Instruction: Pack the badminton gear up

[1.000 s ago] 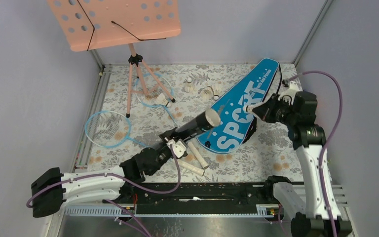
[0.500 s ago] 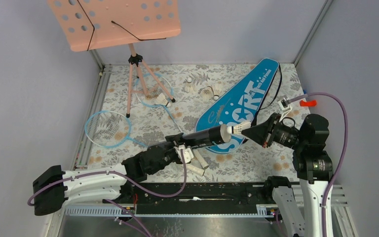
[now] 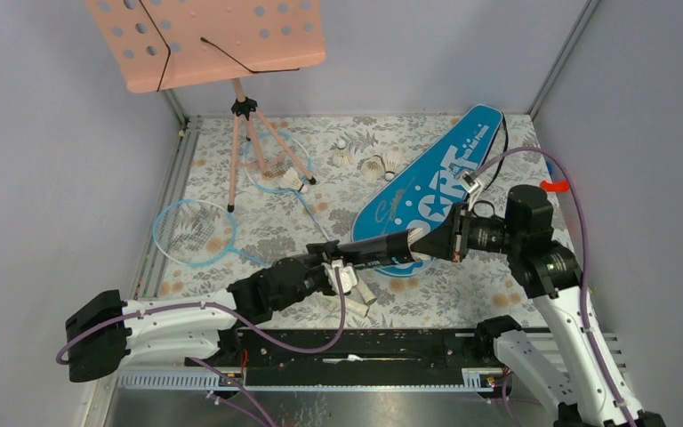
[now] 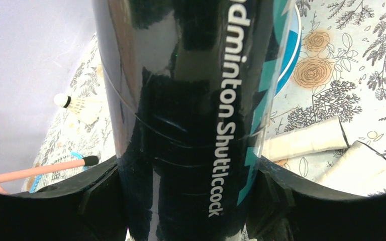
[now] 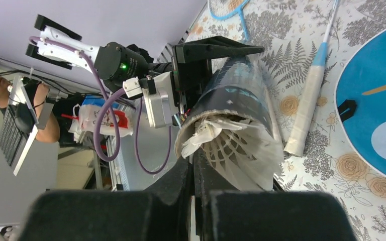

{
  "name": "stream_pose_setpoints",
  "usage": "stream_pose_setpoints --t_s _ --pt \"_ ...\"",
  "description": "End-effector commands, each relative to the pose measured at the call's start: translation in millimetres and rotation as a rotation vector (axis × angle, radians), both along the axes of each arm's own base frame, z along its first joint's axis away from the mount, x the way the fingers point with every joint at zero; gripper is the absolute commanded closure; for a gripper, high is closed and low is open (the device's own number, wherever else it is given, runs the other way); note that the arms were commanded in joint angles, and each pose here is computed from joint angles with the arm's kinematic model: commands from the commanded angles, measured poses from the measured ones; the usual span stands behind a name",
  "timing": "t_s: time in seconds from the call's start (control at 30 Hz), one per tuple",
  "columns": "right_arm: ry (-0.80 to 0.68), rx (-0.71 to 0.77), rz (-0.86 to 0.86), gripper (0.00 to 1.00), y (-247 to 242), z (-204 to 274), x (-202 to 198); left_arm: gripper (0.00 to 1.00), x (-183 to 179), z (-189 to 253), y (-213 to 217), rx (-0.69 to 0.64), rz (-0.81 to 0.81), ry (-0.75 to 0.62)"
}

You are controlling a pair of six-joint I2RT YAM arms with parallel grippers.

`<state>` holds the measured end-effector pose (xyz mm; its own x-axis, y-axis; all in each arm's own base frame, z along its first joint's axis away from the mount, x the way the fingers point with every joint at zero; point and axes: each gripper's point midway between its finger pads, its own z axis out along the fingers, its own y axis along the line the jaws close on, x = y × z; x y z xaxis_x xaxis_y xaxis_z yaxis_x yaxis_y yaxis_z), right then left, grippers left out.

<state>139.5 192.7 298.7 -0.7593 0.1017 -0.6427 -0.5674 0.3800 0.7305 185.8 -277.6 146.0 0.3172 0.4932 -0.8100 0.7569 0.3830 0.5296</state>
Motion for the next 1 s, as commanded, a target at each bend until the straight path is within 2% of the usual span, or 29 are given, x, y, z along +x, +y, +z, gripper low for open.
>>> stream_pose_setpoints --t_s 0.0,0.4,0.5,0.53,0.63,0.7,0.83,0.97 --pt "-0.004 0.001 0.028 1.0 18.2 -0.5 9.7 0.94 -1.3 42.1 -21.3 -0.123 -0.059 -0.044" --pt "0.056 -0.031 0.187 1.0 83.7 -23.1 13.7 0.95 -22.1 61.4 -27.0 -0.244 -0.172 -0.054" --pt "0.056 -0.057 0.201 1.0 89.0 -23.2 13.7 0.95 -21.4 63.4 -22.6 -0.253 -0.159 -0.061" --pt "0.05 -0.068 0.196 0.97 88.2 -22.2 14.2 0.95 -20.7 63.1 -21.1 -0.254 -0.152 -0.061" --pt "0.02 -0.117 0.126 0.77 78.1 -18.3 19.2 0.95 -19.0 60.3 -16.3 -0.255 -0.13 -0.06" --pt "-0.025 -0.154 0.061 0.67 67.0 -7.9 22.9 0.96 -17.0 57.4 -12.8 -0.255 -0.11 -0.058" --pt "-0.145 -0.197 -0.037 0.62 42.9 22.7 23.2 0.96 -11.4 54.6 -5.3 -0.248 -0.058 -0.05" --pt "-0.259 -0.214 -0.104 0.5 18.5 54.5 14.7 0.97 -8.7 50.6 -0.6 -0.236 -0.027 -0.034"
